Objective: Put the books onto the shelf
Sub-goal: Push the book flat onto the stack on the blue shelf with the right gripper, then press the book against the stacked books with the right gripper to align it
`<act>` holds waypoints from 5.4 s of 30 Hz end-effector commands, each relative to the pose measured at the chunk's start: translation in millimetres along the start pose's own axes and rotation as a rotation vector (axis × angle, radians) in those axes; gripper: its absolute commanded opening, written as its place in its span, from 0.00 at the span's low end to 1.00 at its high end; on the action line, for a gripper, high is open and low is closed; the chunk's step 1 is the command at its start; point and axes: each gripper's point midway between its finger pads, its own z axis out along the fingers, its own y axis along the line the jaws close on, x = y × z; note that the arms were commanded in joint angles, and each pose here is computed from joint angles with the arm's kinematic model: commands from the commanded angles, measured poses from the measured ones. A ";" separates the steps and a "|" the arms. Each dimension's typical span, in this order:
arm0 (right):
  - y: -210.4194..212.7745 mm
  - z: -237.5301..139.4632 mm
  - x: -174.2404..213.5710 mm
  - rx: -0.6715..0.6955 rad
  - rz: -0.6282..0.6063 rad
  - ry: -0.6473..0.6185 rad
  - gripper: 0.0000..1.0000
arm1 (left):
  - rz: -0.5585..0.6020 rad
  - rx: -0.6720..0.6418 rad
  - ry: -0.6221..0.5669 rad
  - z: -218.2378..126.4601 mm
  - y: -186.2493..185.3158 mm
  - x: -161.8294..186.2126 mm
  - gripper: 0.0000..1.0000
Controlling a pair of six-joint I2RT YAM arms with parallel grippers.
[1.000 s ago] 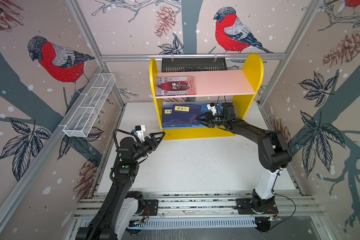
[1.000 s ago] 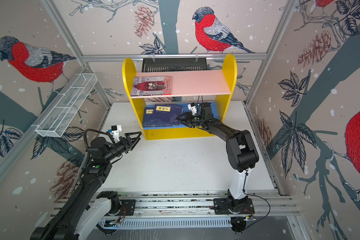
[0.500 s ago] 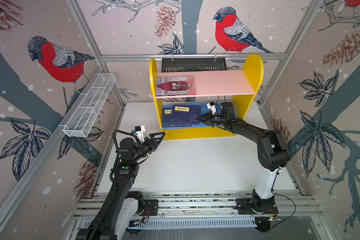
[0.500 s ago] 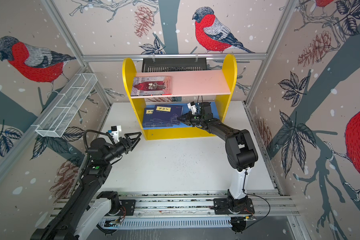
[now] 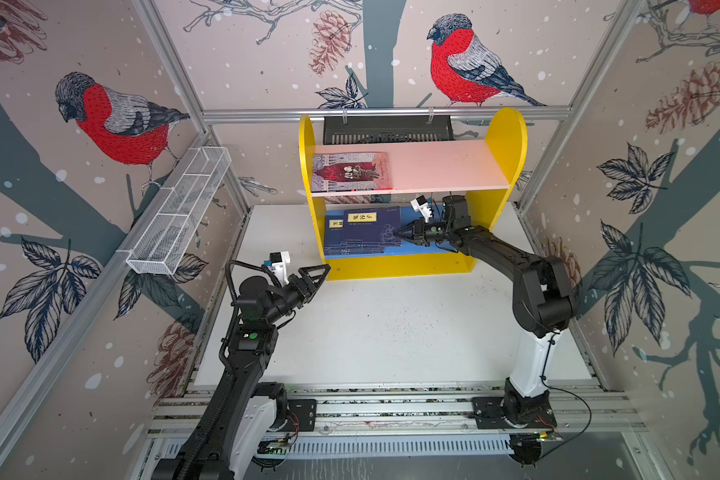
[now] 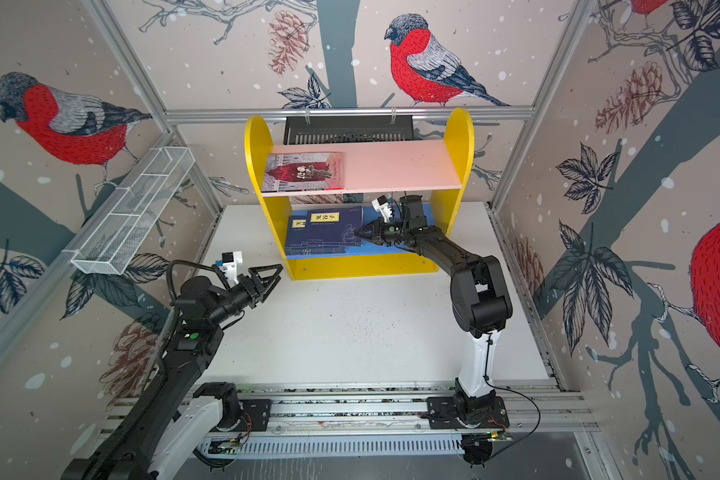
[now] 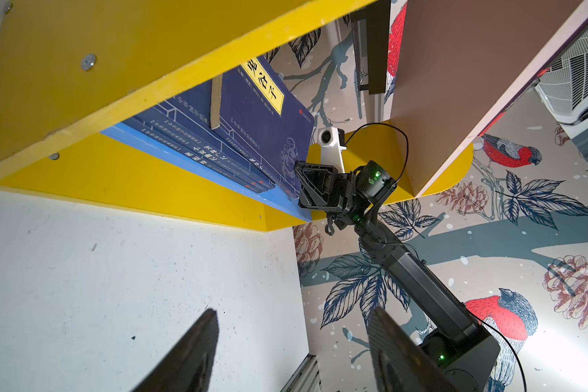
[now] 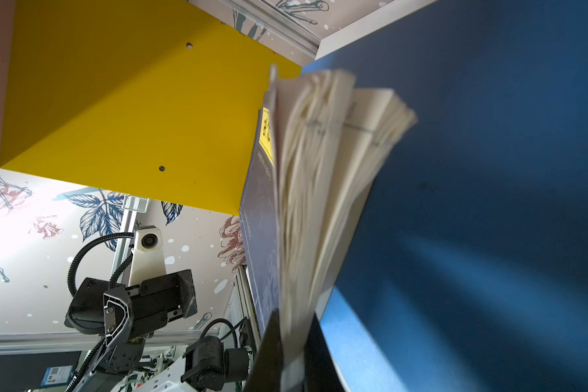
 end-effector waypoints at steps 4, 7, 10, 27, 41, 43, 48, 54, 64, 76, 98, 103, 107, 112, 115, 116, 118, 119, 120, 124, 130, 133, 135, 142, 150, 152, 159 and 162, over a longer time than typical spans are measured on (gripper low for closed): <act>-0.5 3.9 6.4 -0.016 -0.021 0.054 0.01 | 0.032 0.030 -0.007 -1.0 -8.2 -2.1 0.71; 0.7 8.0 6.1 -0.020 -0.031 0.063 0.02 | 0.033 0.031 -0.008 -1.6 -8.5 -2.0 0.71; -0.8 10.9 4.0 -0.016 -0.025 0.067 0.02 | 0.033 0.030 -0.008 -2.0 -8.7 -1.4 0.71; -7.6 19.3 -0.8 0.013 -0.001 0.053 0.30 | 0.033 0.028 -0.011 -2.9 -7.1 -0.2 0.71; 6.0 -3.4 1.1 0.045 -0.001 -0.045 0.41 | 0.029 0.031 -0.013 -3.9 -5.6 1.3 0.71; 7.8 -3.9 3.8 0.047 -0.002 -0.045 0.40 | 0.029 0.031 -0.015 -4.0 -5.4 1.0 0.72; 6.4 -2.0 9.4 0.056 0.001 -0.039 0.38 | 0.028 0.032 -0.015 -4.0 -5.2 1.2 0.72; -4.4 3.3 13.0 0.085 0.022 -0.034 0.32 | 0.026 0.033 -0.014 -4.4 -5.4 2.0 0.72; -5.6 9.9 11.0 0.076 0.035 -0.043 0.17 | 0.028 0.032 -0.014 -4.3 -5.5 1.7 0.72; 0.5 12.8 8.2 0.067 0.044 -0.063 0.03 | 0.026 0.030 -0.014 -4.1 -4.6 1.9 0.72; 10.2 25.2 7.4 0.066 0.024 -0.044 0.03 | 0.026 0.033 -0.016 -5.0 -5.1 2.2 0.72; 12.6 28.6 7.2 0.065 0.020 -0.042 0.03 | 0.028 0.035 -0.015 -5.0 -5.6 2.8 0.72; 13.6 30.5 7.1 0.063 0.019 -0.038 0.03 | 0.028 0.035 -0.017 -5.3 -5.8 2.5 0.72; 12.7 32.2 7.3 0.069 0.016 -0.033 0.03 | 0.030 0.037 -0.016 -5.3 -6.6 2.4 0.72; 13.3 32.9 7.9 0.068 0.015 -0.031 0.03 | 0.029 0.036 -0.015 -5.2 -6.1 2.9 0.72; 14.0 32.9 7.6 0.068 0.014 -0.033 0.03 | 0.029 0.036 -0.017 -5.3 -6.1 2.6 0.72; 15.0 33.8 8.2 0.066 0.013 -0.031 0.03 | 0.031 0.036 -0.017 -5.3 -6.1 2.6 0.72; 14.7 33.3 7.3 0.068 0.013 -0.033 0.03 | 0.030 0.035 -0.016 -5.3 -5.6 3.1 0.72; 15.0 33.8 7.8 0.067 0.013 -0.032 0.03 | 0.030 0.036 -0.017 -5.3 -5.8 3.0 0.72; 15.8 34.6 7.7 0.066 0.011 -0.031 0.03 | 0.031 0.037 -0.017 -5.6 -6.5 2.8 0.72; 16.1 34.3 7.5 0.067 0.011 -0.033 0.03 | 0.032 0.037 -0.017 -5.9 -6.6 3.3 0.72; 15.9 35.0 8.5 0.069 0.010 -0.030 0.03 | 0.032 0.037 -0.018 -6.1 -6.6 3.2 0.72; 15.6 35.1 9.1 0.071 0.009 -0.028 0.03 | 0.031 0.036 -0.017 -6.0 -6.3 3.3 0.72; 15.3 35.0 9.9 0.069 0.010 -0.028 0.03 | 0.030 0.035 -0.018 -6.0 -5.9 3.5 0.72; 16.1 33.4 11.8 0.069 0.011 -0.032 0.03 | 0.029 0.035 -0.018 -6.1 -5.8 3.4 0.72; 15.7 33.1 12.5 0.069 0.012 -0.035 0.03 | 0.029 0.035 -0.019 -6.2 -5.8 3.2 0.72; 14.7 33.0 13.9 0.068 0.018 -0.036 0.03 | 0.029 0.035 -0.018 -6.3 -5.5 3.6 0.72; 15.9 33.1 12.1 0.063 0.021 -0.043 0.03 | 0.029 0.035 -0.019 -6.3 -5.4 3.8 0.72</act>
